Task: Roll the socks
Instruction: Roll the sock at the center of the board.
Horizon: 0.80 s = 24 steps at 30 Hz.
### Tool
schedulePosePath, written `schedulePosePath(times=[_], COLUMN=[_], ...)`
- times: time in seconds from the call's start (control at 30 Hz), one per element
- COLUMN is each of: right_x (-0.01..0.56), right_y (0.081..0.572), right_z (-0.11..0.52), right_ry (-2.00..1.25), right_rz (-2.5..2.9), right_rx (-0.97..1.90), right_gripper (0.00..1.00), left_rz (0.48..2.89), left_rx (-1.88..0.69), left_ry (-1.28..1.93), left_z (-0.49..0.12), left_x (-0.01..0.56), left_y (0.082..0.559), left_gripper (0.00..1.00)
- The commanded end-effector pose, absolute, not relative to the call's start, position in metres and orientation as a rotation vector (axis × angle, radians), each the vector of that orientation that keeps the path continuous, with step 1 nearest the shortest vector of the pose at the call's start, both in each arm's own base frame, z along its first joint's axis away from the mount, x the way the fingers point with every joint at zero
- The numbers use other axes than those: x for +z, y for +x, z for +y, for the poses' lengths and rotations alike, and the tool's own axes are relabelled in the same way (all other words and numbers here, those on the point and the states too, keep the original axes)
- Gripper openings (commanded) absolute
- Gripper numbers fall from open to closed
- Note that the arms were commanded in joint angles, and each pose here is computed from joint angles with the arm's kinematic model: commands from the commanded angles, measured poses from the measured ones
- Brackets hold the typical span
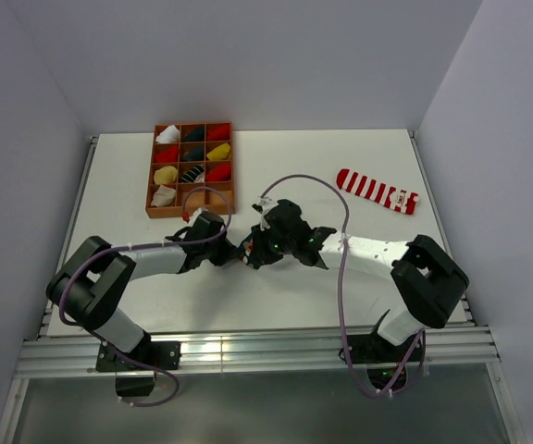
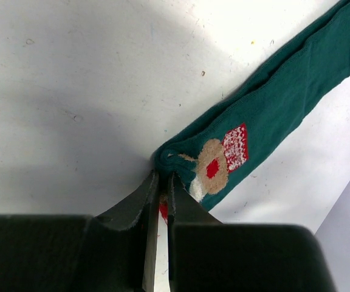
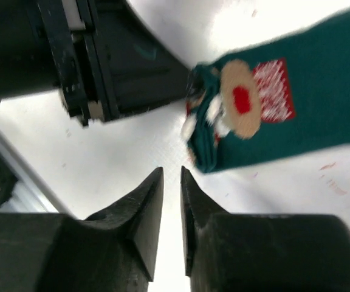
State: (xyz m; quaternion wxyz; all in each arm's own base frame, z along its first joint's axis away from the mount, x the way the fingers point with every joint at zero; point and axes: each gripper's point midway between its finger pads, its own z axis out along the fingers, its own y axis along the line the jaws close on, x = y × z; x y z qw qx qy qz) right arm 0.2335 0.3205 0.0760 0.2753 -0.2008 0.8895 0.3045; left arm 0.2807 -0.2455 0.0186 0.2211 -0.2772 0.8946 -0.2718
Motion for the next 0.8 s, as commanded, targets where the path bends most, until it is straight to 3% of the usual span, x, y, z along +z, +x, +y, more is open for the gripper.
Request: schedulePosePath(times=[0.0, 0.1, 0.2, 0.5, 0.77], right_x=[0.088, 0.086, 0.087, 0.063, 0.037], right_y=[0.252, 0.252, 0.246, 0.235, 0.236], right_z=[0.328, 0.330, 0.335, 0.342, 0.337], right_ry=[-0.593, -0.676, -0.733, -0.824, -0.856], right_rz=[2.234, 2.165, 2.113, 2.116, 2.153], right_rx=[0.720, 0.552, 0.490, 0.422, 0.338], right_gripper=[0.27, 0.33, 0.33, 0.20, 0.17], left_rz=[2.635, 2.632, 2.638, 2.651, 2.655], left_rx=[-0.400, -0.403, -0.398, -0.395, -0.383], left_ry=[-0.758, -0.747, -0.739, -0.727, -0.720], left_z=[-0.200, -0.201, -0.201, -0.203, -0.201], left_x=[-0.031, -0.029, -0.029, -0.030, -0.030], left_y=[0.247, 0.249, 0.249, 0.249, 0.248], left_gripper=[0.09, 0.09, 0.09, 0.09, 0.09])
